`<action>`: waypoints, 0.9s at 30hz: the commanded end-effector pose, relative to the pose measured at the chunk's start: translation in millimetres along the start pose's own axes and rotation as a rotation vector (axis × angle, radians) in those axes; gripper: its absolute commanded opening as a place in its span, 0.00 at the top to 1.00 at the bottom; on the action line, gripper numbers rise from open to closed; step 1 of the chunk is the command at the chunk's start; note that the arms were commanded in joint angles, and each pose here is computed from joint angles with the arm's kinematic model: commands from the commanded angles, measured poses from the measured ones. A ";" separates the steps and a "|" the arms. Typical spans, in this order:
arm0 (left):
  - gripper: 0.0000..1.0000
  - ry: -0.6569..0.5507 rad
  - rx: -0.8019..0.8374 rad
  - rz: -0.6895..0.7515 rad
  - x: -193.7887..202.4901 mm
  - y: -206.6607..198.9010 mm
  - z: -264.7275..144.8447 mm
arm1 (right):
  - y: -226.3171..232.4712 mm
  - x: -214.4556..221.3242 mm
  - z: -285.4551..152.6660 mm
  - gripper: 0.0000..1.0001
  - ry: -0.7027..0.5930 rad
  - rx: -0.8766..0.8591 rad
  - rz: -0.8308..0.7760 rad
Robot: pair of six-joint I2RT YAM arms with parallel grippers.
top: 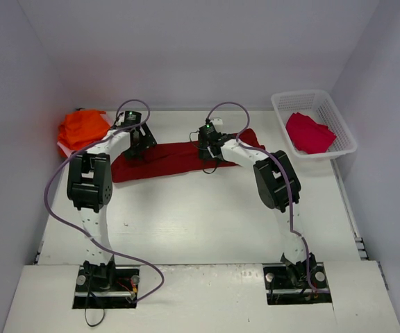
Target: Fold and stack the t-shirts
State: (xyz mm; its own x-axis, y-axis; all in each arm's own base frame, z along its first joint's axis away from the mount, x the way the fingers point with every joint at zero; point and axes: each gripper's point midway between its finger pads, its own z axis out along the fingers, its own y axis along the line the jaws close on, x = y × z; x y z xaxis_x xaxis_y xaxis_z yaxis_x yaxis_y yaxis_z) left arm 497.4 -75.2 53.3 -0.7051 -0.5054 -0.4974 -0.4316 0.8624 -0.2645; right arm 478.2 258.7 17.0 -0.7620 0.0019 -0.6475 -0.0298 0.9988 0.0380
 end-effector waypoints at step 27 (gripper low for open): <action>0.18 -0.208 -0.054 0.008 -100.8 2.2 0.9 | -18.9 15.0 7.0 0.42 0.018 0.052 -0.011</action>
State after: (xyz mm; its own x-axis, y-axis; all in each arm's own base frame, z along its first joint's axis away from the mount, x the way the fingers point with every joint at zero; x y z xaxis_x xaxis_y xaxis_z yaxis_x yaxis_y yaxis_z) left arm 547.8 -44.1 60.3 -0.6566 -0.4770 -0.5842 -0.4535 0.8687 -0.1995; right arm 483.6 257.0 15.3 -0.7381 0.0085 -0.6746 -0.0198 0.9992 0.0343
